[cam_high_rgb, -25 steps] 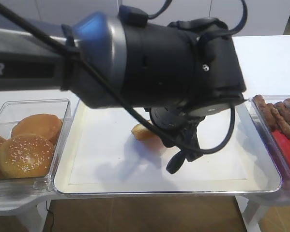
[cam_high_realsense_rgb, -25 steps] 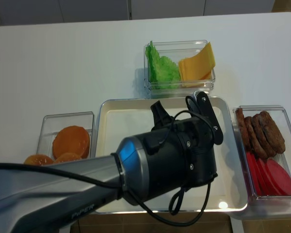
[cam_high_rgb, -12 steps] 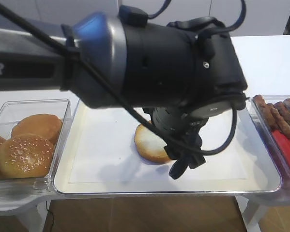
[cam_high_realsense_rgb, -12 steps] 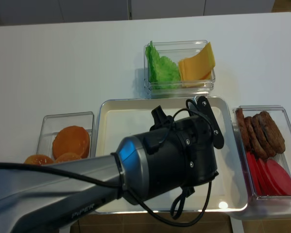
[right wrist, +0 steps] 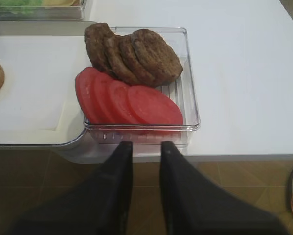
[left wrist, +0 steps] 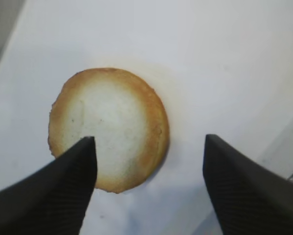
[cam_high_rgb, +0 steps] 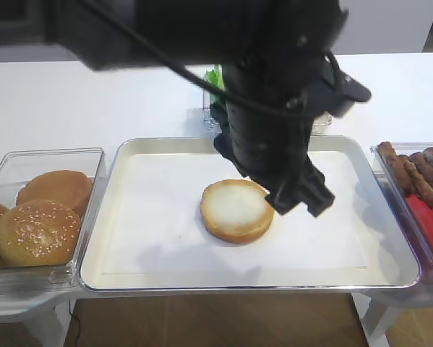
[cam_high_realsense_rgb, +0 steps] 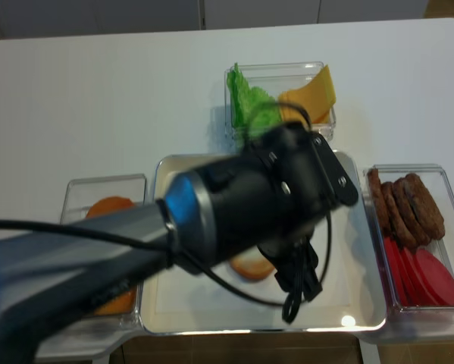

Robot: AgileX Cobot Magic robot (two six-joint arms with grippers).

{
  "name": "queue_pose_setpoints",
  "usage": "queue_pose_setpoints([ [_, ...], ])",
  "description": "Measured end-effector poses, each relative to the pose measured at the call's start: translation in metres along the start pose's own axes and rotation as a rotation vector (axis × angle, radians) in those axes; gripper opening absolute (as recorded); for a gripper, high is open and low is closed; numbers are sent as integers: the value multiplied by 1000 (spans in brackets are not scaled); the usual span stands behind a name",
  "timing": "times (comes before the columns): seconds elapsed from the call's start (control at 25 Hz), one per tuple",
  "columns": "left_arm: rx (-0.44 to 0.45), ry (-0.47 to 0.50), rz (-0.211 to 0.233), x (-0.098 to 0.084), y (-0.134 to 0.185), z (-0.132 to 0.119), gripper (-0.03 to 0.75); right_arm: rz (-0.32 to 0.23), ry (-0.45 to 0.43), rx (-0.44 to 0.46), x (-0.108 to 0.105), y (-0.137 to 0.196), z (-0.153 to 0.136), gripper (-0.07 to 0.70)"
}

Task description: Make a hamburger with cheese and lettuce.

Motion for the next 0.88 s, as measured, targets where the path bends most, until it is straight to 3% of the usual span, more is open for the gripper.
queue_pose_setpoints([
  [0.16, -46, 84, 114, 31, 9, 21, 498, 0, 0, 0, 0, 0, 0, 153],
  [0.32, -25, 126, 243, 68, 37, 41, 498, 0, 0, 0, 0, 0, 0, 153],
  [0.6, -91, 66, 451, 133, 85, 89, 477, 0, 0, 0, 0, 0, 0, 153],
  [0.88, -166, -25, 579, 171, 129, 135, 454, 0, 0, 0, 0, 0, 0, 153],
])
Point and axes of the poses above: a point on each arm's last joint axis where the gripper is mounted, z pointing back along that axis away from the gripper, x along the wrist's bending axis when the last joint is at zero, y = z × x, the point moved 6 cm from there along -z, pointing out along that axis toward the gripper, and after that the axes turned 15 degrees about -z, right-handed, at the moved point
